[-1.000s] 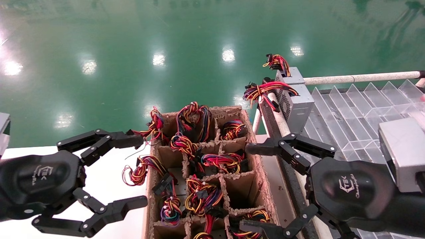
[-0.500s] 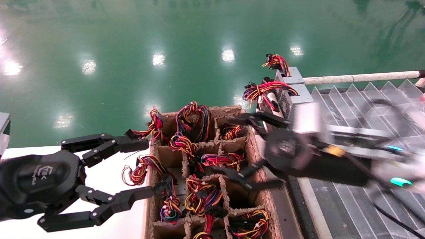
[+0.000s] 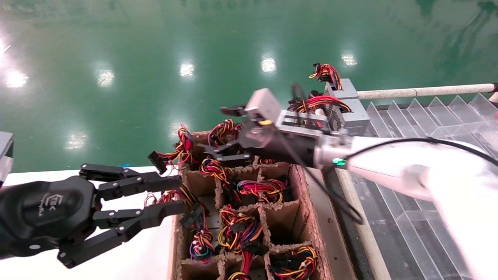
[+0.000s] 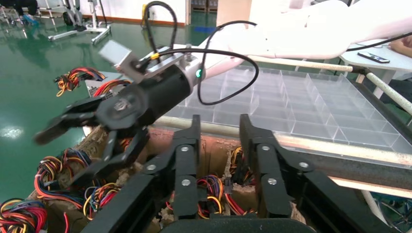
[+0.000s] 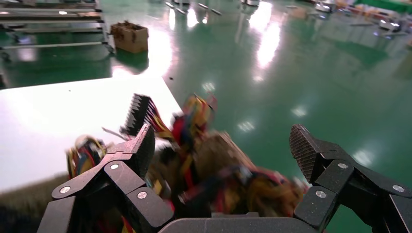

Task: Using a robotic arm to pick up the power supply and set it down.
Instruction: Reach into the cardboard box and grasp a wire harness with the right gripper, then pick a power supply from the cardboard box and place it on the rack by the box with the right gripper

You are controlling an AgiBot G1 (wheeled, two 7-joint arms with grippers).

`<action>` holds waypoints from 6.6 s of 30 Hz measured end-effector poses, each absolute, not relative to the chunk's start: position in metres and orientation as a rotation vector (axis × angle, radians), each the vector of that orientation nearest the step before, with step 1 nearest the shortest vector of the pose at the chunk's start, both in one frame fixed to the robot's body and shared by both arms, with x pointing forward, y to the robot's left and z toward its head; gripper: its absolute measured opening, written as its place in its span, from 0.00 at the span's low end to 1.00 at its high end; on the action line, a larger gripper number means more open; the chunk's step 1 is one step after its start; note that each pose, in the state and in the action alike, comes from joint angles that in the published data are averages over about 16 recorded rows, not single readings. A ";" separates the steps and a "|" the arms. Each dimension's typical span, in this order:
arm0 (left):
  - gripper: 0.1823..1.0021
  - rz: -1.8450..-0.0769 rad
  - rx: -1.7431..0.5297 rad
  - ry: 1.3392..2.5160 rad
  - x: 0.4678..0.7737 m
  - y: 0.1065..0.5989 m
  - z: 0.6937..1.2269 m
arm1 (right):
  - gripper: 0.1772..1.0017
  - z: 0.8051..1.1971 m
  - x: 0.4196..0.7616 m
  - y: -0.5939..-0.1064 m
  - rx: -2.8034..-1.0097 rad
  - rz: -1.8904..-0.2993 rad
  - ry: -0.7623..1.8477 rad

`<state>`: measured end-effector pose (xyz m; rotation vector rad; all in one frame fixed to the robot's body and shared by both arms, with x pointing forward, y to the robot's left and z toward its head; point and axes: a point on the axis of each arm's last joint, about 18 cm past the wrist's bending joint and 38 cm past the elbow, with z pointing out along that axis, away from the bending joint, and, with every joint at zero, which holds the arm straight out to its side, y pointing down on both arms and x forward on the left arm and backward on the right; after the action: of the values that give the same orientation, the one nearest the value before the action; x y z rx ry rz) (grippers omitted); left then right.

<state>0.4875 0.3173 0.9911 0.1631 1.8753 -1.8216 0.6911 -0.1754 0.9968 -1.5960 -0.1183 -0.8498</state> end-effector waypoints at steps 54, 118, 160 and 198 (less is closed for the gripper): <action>0.01 -1.822 0.163 1.875 0.488 0.317 0.991 | 0.22 0.963 0.708 -0.113 -1.652 -0.838 -0.099; 0.01 -1.822 0.163 1.875 0.488 0.317 0.991 | 0.07 1.153 0.538 -0.331 -1.381 -1.168 -0.596; 0.01 -1.822 0.163 1.875 0.488 0.317 0.991 | 0.07 1.075 0.557 -0.488 -1.434 -1.403 -0.027; 0.01 -1.822 0.163 1.875 0.488 0.317 0.991 | 0.06 1.067 0.639 -0.416 -1.449 -1.344 0.030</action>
<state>0.4875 0.3173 0.9911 0.1631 1.8753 -1.8216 0.6387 -0.4161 1.0665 -1.4485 0.0303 -1.3443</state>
